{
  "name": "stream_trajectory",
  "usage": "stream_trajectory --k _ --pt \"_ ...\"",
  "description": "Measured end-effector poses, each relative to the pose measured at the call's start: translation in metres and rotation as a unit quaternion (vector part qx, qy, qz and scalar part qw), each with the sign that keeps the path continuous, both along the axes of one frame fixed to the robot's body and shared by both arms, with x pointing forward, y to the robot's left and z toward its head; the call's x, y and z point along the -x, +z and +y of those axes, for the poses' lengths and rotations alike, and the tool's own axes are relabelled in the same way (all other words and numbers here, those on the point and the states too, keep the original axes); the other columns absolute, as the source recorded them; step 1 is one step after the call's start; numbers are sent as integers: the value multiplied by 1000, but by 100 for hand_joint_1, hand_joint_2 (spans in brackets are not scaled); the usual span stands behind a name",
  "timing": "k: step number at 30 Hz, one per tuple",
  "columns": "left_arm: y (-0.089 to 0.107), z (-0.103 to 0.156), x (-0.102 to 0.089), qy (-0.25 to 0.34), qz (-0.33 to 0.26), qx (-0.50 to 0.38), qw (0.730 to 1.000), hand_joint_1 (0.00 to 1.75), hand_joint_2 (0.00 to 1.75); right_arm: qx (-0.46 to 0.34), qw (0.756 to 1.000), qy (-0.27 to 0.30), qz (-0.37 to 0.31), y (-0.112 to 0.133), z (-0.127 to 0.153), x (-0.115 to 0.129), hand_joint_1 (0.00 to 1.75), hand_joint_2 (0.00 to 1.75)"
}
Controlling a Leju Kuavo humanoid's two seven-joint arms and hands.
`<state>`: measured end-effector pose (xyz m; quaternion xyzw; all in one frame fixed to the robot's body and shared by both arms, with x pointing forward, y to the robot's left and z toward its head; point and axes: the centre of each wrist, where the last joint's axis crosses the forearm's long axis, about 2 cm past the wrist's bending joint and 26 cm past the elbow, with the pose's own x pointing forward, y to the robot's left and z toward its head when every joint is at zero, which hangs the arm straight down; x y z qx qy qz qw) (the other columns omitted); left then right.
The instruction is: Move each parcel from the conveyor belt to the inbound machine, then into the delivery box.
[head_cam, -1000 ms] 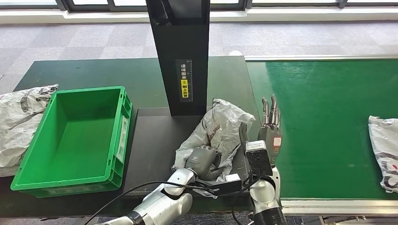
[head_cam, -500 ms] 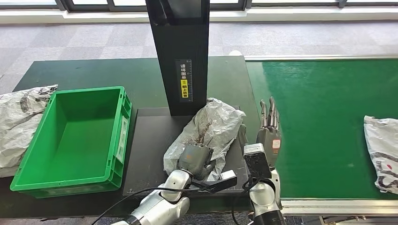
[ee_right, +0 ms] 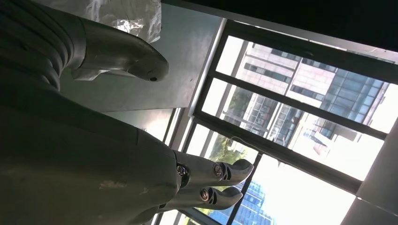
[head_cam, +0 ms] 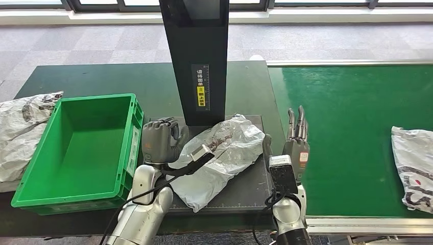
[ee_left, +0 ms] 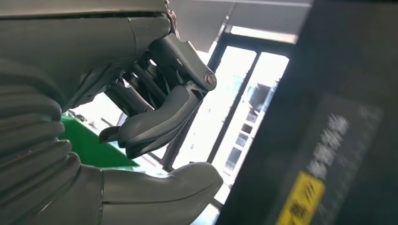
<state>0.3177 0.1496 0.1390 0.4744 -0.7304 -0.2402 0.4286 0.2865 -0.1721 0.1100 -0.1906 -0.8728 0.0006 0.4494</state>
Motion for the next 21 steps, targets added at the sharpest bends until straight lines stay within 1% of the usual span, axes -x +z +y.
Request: stream_trajectory --k 5,14,15,18,19,21 --pt "10 20 1 26 -30 11 999 175 175 -2 1000 -5 0 0 0 0 0 175" --pt "18 35 3 47 -51 15 997 175 175 -3 1000 -5 0 0 0 0 0 175" --pt "19 37 3 49 -54 17 997 167 175 -3 1000 -5 0 0 0 0 0 175" --pt "22 42 4 56 -63 24 996 36 175 -1 1000 -4 0 0 0 0 0 175" --pt "22 44 5 56 -65 29 996 0 175 0 1000 -4 0 0 0 1 0 175" --pt "20 46 5 54 -64 44 995 0 175 2 1000 -4 1 -1 0 1 0 175"
